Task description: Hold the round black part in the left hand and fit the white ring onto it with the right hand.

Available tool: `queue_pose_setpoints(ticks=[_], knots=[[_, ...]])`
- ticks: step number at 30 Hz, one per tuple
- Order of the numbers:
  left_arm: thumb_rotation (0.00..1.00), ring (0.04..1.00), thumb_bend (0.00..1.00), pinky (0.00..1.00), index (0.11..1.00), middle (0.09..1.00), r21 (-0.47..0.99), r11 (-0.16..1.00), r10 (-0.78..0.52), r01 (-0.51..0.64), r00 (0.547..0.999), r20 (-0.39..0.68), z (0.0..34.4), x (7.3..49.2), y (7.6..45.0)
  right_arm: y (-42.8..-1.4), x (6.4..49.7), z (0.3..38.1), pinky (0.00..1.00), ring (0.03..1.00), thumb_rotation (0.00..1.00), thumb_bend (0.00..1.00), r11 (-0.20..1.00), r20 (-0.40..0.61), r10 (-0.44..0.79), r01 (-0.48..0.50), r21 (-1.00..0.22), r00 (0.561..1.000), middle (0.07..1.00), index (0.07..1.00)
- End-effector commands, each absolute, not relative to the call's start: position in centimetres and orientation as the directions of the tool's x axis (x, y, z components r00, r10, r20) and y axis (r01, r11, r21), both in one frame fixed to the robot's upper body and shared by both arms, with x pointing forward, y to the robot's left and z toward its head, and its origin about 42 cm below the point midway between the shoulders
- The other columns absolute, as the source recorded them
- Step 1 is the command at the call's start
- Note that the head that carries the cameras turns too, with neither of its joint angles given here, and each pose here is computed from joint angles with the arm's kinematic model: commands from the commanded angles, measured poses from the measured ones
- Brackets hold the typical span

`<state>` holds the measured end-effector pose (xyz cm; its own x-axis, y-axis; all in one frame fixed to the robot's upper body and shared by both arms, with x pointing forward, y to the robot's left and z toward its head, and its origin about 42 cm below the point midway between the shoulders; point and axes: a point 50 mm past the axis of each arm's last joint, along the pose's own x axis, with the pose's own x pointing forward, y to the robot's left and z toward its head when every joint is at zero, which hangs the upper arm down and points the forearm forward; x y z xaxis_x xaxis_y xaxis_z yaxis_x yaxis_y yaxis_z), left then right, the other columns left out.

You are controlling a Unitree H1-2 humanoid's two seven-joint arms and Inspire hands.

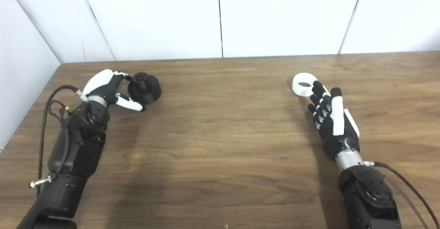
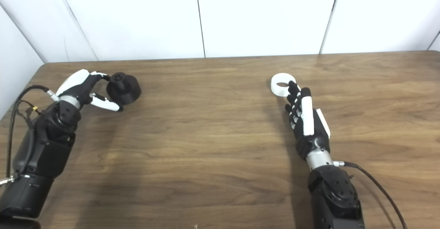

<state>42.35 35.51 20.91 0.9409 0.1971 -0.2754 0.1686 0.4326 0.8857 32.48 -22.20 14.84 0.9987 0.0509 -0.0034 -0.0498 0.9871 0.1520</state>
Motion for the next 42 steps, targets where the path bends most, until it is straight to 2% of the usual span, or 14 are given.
queue_pose_setpoints(ticks=[1, 7, 19, 27, 42], knots=[[0.18, 1.000, 0.97, 1.00, 0.838, 1.000, 0.915, 0.399, 0.204, 0.067, 0.966, -0.160, 24.8, 43.6, 35.8, -21.8, 33.1, 16.9, 1.00, 1.000, 1.00, 0.69, 0.985, 0.085, 0.062, -0.075, 0.153, 0.994, 0.983, 0.950], [0.22, 1.000, 0.98, 1.00, 0.837, 1.000, 0.930, 0.359, 0.198, 0.076, 0.968, -0.155, 24.9, 44.0, 35.2, -21.8, 33.0, 16.8, 1.00, 1.000, 1.00, 0.70, 0.984, 0.081, 0.067, -0.080, 0.160, 0.994, 0.987, 0.955], [0.22, 1.000, 0.99, 1.00, 0.828, 0.998, 0.942, 0.328, 0.184, 0.076, 0.972, -0.143, 24.7, 44.0, 34.5, -21.9, 32.6, 16.9, 1.00, 1.000, 1.00, 0.71, 0.987, 0.073, 0.064, -0.074, 0.145, 0.995, 0.987, 0.960], [0.25, 1.000, 1.00, 1.00, 0.804, 0.982, 0.964, 0.255, 0.173, 0.079, 0.977, -0.126, 24.6, 44.1, 34.1, -22.0, 32.5, 16.9, 1.00, 1.000, 1.00, 0.71, 0.986, 0.073, 0.065, -0.075, 0.147, 0.995, 0.988, 0.961], [0.27, 1.000, 1.00, 1.00, 0.815, 0.985, 0.967, 0.239, 0.164, 0.086, 0.978, -0.128, 24.2, 44.1, 33.9, -21.9, 32.4, 16.7, 1.00, 1.000, 1.00, 0.72, 0.987, 0.068, 0.069, -0.078, 0.137, 0.995, 0.983, 0.962]])
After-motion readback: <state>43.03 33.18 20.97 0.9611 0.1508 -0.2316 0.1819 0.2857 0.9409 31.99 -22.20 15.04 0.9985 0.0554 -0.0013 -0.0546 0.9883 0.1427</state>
